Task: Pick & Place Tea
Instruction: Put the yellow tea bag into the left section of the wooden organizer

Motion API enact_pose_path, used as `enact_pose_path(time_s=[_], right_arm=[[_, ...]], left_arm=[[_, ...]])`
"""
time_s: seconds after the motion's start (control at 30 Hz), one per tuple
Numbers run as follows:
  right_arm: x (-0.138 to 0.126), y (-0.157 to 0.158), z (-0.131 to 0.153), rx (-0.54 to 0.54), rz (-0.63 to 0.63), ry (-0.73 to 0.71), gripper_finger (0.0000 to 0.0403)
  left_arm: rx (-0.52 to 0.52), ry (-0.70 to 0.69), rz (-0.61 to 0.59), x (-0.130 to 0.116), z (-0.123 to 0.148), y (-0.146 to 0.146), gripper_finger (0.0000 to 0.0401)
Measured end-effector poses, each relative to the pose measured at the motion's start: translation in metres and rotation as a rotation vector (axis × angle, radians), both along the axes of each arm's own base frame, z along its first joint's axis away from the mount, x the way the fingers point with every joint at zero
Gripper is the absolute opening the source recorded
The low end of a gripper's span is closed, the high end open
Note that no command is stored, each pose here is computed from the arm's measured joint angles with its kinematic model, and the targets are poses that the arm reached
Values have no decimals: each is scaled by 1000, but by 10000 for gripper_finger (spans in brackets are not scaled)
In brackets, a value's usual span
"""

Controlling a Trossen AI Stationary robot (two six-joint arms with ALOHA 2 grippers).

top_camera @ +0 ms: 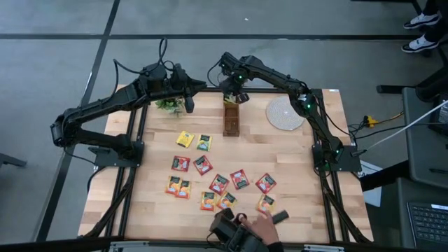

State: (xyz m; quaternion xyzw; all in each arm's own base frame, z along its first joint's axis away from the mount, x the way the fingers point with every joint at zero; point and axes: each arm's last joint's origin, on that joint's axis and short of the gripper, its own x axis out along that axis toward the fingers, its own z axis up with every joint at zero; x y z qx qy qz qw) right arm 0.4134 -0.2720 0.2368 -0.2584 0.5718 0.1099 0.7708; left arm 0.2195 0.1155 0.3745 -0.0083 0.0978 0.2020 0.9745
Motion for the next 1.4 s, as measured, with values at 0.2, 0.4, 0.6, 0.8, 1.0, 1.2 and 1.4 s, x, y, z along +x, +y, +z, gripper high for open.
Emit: enact_pose_path(time_s=[0.2,0.4,0.6,0.8,1.0,1.2,1.4], right_arm=[[2,7,-1,100,-422,-13,94],[-2,27,2,186,-555,92,73],[0,54,11,213,-518,157,9],[-1,79,42,213,-542,85,5],[-13,96,88,242,-587,-58,4],[-20,112,121,319,-616,-198,2],[-10,142,123,340,-576,-210,2]], left_arm=[[0,0,1,0,0,0,47],[-7,-3,3,0,0,0,43],[-13,7,3,0,-1,0,46],[-59,41,9,-1,-6,-1,44],[-36,32,-3,-7,-1,-4,41],[-21,31,-5,-12,2,-7,44],[-33,28,-3,-22,-4,-12,39]])
